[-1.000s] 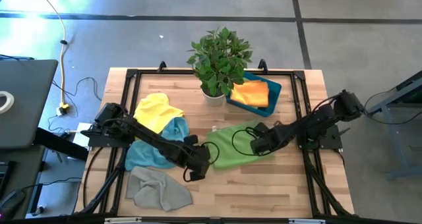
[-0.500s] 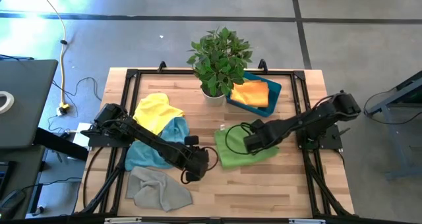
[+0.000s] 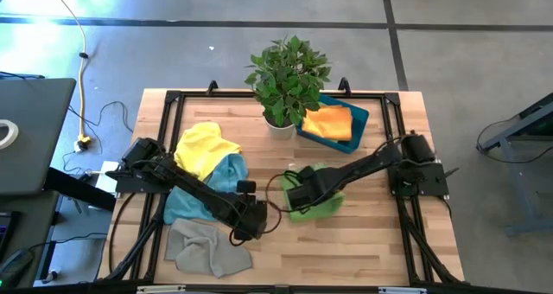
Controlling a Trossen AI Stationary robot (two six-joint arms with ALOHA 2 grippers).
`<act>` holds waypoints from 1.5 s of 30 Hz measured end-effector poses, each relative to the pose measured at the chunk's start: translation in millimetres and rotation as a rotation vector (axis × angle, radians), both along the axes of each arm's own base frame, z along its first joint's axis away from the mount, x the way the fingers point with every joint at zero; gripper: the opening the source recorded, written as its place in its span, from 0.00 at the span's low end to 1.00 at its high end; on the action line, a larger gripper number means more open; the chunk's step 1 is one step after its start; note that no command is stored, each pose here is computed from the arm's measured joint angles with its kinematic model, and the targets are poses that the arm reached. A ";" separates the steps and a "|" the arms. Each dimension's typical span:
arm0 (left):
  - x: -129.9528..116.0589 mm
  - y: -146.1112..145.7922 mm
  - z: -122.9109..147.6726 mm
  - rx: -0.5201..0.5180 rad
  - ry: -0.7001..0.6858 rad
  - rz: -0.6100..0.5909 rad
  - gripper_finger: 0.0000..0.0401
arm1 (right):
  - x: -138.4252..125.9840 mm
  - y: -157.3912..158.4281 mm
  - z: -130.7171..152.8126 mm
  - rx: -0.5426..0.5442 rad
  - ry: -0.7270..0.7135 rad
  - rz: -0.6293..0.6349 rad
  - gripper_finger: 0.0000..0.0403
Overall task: Fold microfiber towels
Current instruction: Fold the green towel
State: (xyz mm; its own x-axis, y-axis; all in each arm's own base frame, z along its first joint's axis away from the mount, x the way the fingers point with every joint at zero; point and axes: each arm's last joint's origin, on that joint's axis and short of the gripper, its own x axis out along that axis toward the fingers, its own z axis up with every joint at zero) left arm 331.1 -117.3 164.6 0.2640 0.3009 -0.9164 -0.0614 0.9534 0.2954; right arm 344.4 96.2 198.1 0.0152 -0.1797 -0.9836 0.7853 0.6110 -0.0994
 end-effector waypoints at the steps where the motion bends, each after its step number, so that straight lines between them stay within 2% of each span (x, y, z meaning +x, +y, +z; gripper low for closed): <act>1: -2.5 -2.7 -0.2 0.004 0.014 -0.010 0.30 | 4.7 1.3 1.1 0.002 -0.007 0.013 0.00; 6: -17.9 -18.3 -1.0 0.026 0.089 -0.034 0.30 | 18.4 5.9 5.2 -0.001 -0.037 0.031 0.00; 11: -30.1 -32.7 -0.9 0.058 0.103 -0.027 0.30 | 20.5 8.3 7.4 -0.020 -0.074 -0.010 0.00; 20: -33.9 -39.5 -0.8 0.072 0.098 -0.047 0.30 | 28.9 12.4 3.2 -0.029 -0.163 -0.049 0.00; 27: -34.1 -39.3 -0.8 0.072 0.098 -0.041 0.30 | 32.5 10.2 -0.7 -0.127 -0.198 -0.044 0.01; 30: -34.1 -39.3 -0.8 0.072 0.098 -0.040 0.30 | 34.3 9.9 -0.2 -0.154 -0.219 -0.026 0.05; 33: -34.2 -39.2 -0.7 0.076 0.097 -0.040 0.30 | 36.9 9.9 0.5 -0.177 -0.249 -0.013 0.14; 37: -34.4 -38.9 -0.7 0.082 0.097 -0.039 0.30 | 41.8 11.0 1.5 -0.185 -0.286 0.046 0.27; 40: -34.5 -38.8 -0.6 0.083 0.095 -0.033 0.30 | 43.8 11.6 4.5 -0.189 -0.288 0.092 0.31; 42: -34.5 -38.8 -0.6 0.084 0.095 -0.032 0.30 | 42.9 11.4 7.7 -0.198 -0.265 0.118 0.32; 45: -34.5 -38.7 -0.6 0.087 0.094 -0.032 0.30 | 29.6 7.2 5.9 -0.232 -0.122 0.137 0.32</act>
